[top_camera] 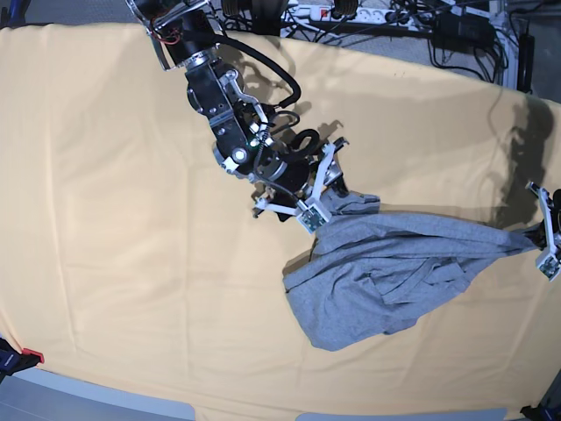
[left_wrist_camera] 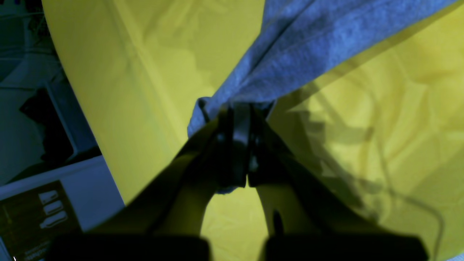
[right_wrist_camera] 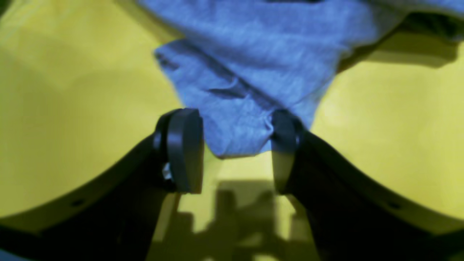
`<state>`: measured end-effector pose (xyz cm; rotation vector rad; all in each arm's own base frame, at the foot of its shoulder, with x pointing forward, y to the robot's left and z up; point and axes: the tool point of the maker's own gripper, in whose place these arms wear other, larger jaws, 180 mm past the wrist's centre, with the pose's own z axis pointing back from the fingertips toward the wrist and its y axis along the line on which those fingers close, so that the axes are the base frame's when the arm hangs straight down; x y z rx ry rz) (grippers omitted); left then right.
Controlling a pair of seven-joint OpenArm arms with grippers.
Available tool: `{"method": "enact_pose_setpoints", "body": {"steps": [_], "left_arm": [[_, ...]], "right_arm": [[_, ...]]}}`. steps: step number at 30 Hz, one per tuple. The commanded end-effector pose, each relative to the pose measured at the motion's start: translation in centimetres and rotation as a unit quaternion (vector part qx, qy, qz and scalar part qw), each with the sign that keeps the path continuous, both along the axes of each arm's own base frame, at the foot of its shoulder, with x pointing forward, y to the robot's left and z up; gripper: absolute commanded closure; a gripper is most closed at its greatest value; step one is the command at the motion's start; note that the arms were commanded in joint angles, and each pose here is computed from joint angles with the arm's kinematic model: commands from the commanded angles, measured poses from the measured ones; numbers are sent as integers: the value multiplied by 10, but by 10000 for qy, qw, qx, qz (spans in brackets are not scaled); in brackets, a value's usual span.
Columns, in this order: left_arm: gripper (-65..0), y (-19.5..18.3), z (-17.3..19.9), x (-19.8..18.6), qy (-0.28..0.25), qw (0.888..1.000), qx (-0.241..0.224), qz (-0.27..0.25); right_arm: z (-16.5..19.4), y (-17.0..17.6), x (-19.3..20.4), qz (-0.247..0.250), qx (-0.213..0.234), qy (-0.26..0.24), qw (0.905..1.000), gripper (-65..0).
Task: Layout the t-shirt on the table in an organized manner, then fold the t-shirt properly
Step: 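Reach the right gripper to the shirt and grasp the opposite edge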
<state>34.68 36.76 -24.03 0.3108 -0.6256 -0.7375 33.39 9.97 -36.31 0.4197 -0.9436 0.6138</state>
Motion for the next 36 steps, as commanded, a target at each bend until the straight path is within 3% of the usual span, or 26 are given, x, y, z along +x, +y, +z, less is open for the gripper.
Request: {"method": "enact_pose_setpoints", "body": {"steps": [1,5,10,14,19,21,25,28,32,36], "left_arm": [[0,10,21,6,-210,9996,166,54],[0,8,20,6,-207,9997,84,50],[0,7,21,6,-209,9998,51,46],[0,1,21,7,-244,9996,-111,8],[0,-16,18,2,-75,9984,-454,-325],[0,-23,16,-1,18,9971,-576,-501],[0,-33,13,-6,180,9943,-777,-706],[0,-47,14,-11,273,9892,-1054,-978],[0,-74,23,-13,242,9762,-1803,-1178],[0,-94,32,-16,186,9688,-2018,-1428]], "right_arm": [[10,-2,9,-120,37,-117,9999,-339],[1,1,0,-32,20,163,9999,-313],[-15,-3,-5,223,-460,157,9986,0],[-13,-4,-5,577,-860,-120,9946,0],[39,-38,21,38,-1458,-1073,9835,0],[71,-62,29,-274,-1624,-1542,9742,0],[107,-122,36,-946,-2291,-2106,9456,0],[101,-153,36,-870,-2790,-2137,9322,0],[95,-191,37,-782,-3399,-2168,9118,0],[107,-243,40,-1030,-4165,-2307,8733,0]]}}
